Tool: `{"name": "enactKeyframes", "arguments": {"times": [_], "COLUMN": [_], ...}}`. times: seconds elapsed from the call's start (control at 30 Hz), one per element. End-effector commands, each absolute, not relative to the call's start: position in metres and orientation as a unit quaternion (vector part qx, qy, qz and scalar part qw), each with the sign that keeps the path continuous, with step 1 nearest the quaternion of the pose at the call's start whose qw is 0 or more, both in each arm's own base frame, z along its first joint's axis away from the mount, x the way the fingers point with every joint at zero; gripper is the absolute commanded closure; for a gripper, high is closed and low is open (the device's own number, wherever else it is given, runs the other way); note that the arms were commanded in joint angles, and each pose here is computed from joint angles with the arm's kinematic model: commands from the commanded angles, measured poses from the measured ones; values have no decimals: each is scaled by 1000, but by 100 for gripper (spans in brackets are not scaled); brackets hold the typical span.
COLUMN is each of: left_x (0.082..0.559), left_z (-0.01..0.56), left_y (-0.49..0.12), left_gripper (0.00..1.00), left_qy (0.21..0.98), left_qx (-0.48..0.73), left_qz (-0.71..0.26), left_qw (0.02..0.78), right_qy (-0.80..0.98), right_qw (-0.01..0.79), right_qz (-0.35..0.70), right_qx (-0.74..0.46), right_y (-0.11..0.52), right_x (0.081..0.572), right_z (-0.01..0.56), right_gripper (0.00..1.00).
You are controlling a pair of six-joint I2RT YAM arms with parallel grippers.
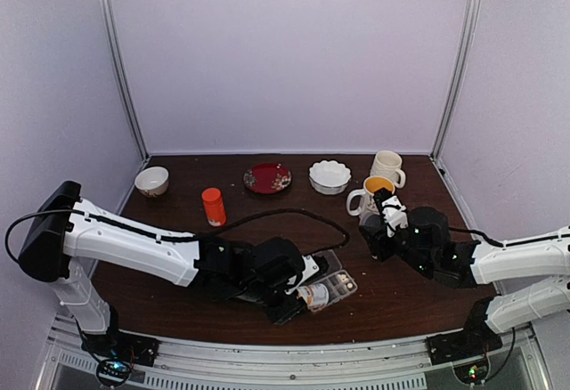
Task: Sort the pills into containers
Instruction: Pour the pill into the compartment of the pill container.
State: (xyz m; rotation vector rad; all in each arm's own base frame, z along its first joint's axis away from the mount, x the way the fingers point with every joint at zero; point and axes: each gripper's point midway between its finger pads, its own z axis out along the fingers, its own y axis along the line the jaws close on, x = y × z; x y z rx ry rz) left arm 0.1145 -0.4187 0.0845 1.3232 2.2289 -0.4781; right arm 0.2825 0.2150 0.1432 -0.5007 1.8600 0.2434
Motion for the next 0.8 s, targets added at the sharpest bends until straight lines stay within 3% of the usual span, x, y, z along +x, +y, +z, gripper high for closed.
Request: {"name": "enactKeyframes", "arguments": {"times": [0.0,0.77], "left_x": [115,122], "left_z": [93,107], "left_y": [-427,-420], "left_gripper": [100,100], "left_qy": [820,814], "left_qx": [477,476], "left_qz": [-182,-168], "left_qw": [257,288], "right_qy": [785,786], "right_qw": [574,572], "right_qz": [105,103], "right_qx": [-208,-210], "right_y": [217,216], "right_x": [288,287], "right_z": [156,155], "right_gripper": [100,100]}}
